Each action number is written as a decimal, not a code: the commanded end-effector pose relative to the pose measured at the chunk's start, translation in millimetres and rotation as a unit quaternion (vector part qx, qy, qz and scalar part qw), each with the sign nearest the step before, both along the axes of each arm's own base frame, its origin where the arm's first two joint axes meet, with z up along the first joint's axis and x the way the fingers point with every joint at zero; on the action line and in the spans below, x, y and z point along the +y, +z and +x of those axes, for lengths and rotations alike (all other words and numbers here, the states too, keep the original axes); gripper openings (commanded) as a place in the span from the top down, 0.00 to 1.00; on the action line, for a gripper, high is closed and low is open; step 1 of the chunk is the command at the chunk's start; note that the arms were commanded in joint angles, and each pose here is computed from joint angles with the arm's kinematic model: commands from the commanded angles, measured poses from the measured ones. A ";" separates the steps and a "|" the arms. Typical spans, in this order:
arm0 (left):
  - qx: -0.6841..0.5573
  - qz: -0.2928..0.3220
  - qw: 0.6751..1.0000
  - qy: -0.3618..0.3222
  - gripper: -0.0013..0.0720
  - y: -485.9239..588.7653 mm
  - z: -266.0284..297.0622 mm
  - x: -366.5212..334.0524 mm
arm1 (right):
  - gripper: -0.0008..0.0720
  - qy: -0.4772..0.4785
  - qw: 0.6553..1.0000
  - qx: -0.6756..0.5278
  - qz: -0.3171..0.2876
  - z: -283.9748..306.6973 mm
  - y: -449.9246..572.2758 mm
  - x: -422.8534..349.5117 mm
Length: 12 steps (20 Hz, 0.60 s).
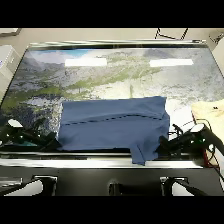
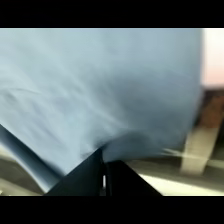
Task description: Fold the clothes and pants, and hang the long-sleeved shirts on hangers.
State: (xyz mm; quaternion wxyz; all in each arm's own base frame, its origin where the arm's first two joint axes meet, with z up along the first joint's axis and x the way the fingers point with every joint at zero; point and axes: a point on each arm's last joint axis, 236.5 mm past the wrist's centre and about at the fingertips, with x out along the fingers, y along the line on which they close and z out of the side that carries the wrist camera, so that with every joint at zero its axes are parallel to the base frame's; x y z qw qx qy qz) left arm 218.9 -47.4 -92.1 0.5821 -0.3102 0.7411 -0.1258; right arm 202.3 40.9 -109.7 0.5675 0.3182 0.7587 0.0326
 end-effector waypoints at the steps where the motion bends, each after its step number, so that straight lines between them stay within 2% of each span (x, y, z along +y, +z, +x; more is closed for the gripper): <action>1: -0.048 -0.016 0.999 0.002 0.95 38.1 32.3 3.6 | 0.94 0.015 0.999 -0.037 -0.008 40.0 42.5 -13.8; 4: -0.099 0.007 0.995 0.005 0.95 58.9 82.4 9.0 | 0.93 -0.004 0.993 -0.113 -0.028 112.8 85.2 -33.6; 7: -0.114 0.015 0.993 -0.001 0.95 63.0 131.6 9.8 | 0.93 -0.027 0.987 -0.157 -0.013 180.0 104.6 -41.5; 12: -0.119 0.002 0.992 0.032 0.95 60.8 208.1 13.1 | 0.93 -0.029 0.981 -0.189 -0.005 271.5 82.5 -23.5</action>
